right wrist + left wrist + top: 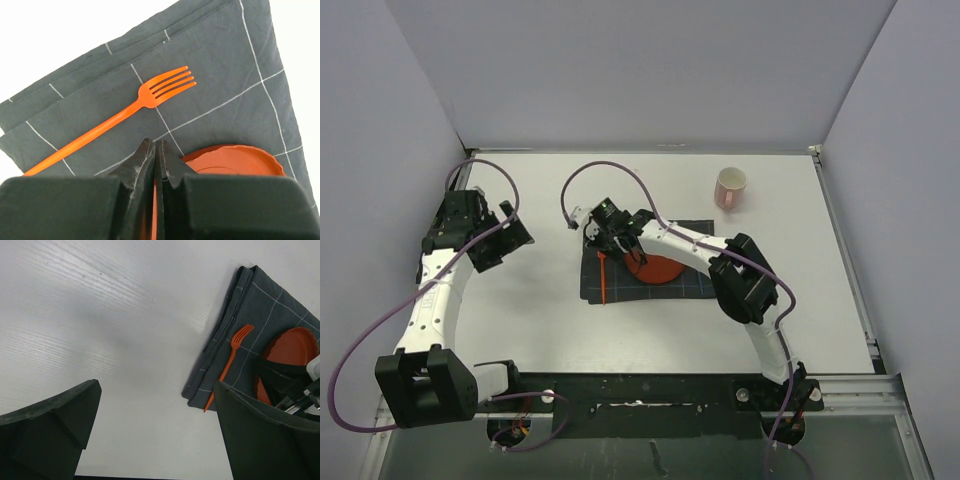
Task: Set the dinner table for one person
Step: Adjust the plate on the napkin.
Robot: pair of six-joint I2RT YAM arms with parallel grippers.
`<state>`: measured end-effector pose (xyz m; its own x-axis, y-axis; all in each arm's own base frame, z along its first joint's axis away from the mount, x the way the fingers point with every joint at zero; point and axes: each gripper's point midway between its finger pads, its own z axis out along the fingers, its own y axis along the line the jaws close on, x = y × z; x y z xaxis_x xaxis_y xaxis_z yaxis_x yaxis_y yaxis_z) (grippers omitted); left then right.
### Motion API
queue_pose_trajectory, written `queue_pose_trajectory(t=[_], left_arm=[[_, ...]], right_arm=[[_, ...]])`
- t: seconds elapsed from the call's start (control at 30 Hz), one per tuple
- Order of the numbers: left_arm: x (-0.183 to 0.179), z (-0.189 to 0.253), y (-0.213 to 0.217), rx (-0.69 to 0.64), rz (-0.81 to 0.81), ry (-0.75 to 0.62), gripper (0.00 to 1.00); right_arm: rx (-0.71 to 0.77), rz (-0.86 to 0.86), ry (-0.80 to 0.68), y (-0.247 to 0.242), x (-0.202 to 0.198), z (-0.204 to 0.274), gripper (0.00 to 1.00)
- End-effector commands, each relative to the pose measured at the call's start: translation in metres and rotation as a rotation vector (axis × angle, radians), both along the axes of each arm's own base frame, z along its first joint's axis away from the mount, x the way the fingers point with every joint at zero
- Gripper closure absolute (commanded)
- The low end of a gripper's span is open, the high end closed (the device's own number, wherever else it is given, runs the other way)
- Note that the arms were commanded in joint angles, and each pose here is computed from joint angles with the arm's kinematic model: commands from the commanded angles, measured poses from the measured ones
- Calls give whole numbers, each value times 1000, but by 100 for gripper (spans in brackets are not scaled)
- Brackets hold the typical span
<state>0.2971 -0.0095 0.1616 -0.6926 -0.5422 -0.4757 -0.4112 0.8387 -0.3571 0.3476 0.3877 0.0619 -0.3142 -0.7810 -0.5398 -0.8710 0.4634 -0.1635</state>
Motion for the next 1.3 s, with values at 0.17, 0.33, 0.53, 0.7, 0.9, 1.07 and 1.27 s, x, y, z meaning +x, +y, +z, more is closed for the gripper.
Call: queue_pose_trajectory(t=[0.17, 0.33, 0.53, 0.7, 0.9, 1.07, 1.27], left_arm=[[13, 10, -10, -6, -28, -83, 2], [12, 10, -14, 0, -48, -87, 2], [8, 16, -36, -11, -119, -116, 2], [11, 22, -80, 14, -226, -160, 2], [40, -6, -104, 37, -270, -142, 2], [57, -48, -102, 58, -246, -49, 2], [61, -74, -113, 9, -229, 18, 2]], right_arm=[[4, 53, -225, 21, 5, 60, 80], [-54, -3, -314, -1, 29, 70, 70], [29, -199, -218, -95, 83, 85, 69], [-2, -224, -201, -131, 80, 76, 68], [-43, -220, -222, -150, 71, 71, 68], [-55, -221, -198, -156, 66, 63, 69], [-75, -275, -190, -184, 75, 56, 69]])
